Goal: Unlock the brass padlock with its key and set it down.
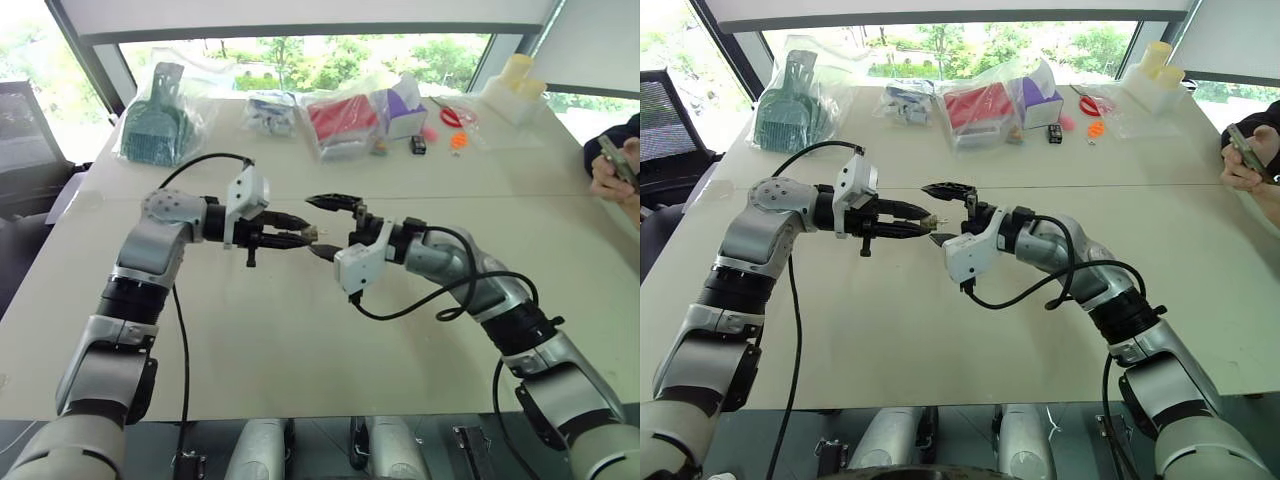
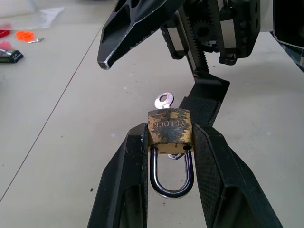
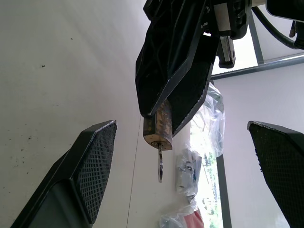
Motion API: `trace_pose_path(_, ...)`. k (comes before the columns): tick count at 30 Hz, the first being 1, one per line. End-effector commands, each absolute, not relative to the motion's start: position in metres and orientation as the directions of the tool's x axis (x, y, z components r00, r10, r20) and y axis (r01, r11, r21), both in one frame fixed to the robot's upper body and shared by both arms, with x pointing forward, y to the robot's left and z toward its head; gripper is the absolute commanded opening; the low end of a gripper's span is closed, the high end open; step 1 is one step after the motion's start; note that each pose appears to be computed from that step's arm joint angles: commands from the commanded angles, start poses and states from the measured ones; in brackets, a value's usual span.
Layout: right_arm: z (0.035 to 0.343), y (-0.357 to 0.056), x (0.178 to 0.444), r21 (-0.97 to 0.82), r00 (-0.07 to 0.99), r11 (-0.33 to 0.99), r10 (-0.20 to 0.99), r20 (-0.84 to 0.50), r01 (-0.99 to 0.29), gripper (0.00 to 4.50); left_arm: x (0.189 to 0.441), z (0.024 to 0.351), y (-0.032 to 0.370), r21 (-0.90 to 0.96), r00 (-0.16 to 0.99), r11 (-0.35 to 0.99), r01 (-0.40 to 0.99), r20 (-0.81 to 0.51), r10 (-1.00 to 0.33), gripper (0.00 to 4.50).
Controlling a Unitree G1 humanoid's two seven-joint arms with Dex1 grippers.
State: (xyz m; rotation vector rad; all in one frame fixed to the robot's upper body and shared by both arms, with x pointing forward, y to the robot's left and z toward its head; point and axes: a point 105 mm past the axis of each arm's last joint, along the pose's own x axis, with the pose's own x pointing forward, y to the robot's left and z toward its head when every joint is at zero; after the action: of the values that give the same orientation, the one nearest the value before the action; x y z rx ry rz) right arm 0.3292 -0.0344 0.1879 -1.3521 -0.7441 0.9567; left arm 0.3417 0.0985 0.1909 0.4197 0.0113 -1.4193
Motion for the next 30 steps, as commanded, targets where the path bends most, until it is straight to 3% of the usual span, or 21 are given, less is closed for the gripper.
trace_pose_path(1,0.2063,-0.0298,0.3261,-0.998,0.423,-0.007,0.906,-0.032,-0.06,4.48,0.34,0.2033,0.1004,0.302,0.162,0.086,0.949,-0.237,-0.958,0.76)
trace_pose_path(20,0.2046,-0.0273,0.3242,-0.998,0.409,-0.02,0.911,-0.044,-0.061,4.48,0.3386,0.203,0.1024,0.281,0.153,0.081,0.956,-0.246,-0.957,0.76)
trace_pose_path(23,0.2029,-0.0272,0.3227,-0.997,0.399,-0.027,0.915,-0.055,-0.076,3.28,0.3388,0.203,0.1027,0.283,0.155,0.082,0.956,-0.246,-0.957,0.76)
trace_pose_path(28,0.2024,-0.0294,0.3264,-0.995,0.422,-0.024,0.904,-0.064,-0.097,0.78,0.3391,0.204,0.1029,0.286,0.16,0.087,0.954,-0.242,-0.957,0.76)
trace_pose_path(30,0.2022,-0.0293,0.326,-0.995,0.418,-0.034,0.906,-0.07,-0.092,0.78,0.3391,0.2044,0.1028,0.287,0.162,0.089,0.954,-0.24,-0.957,0.76)
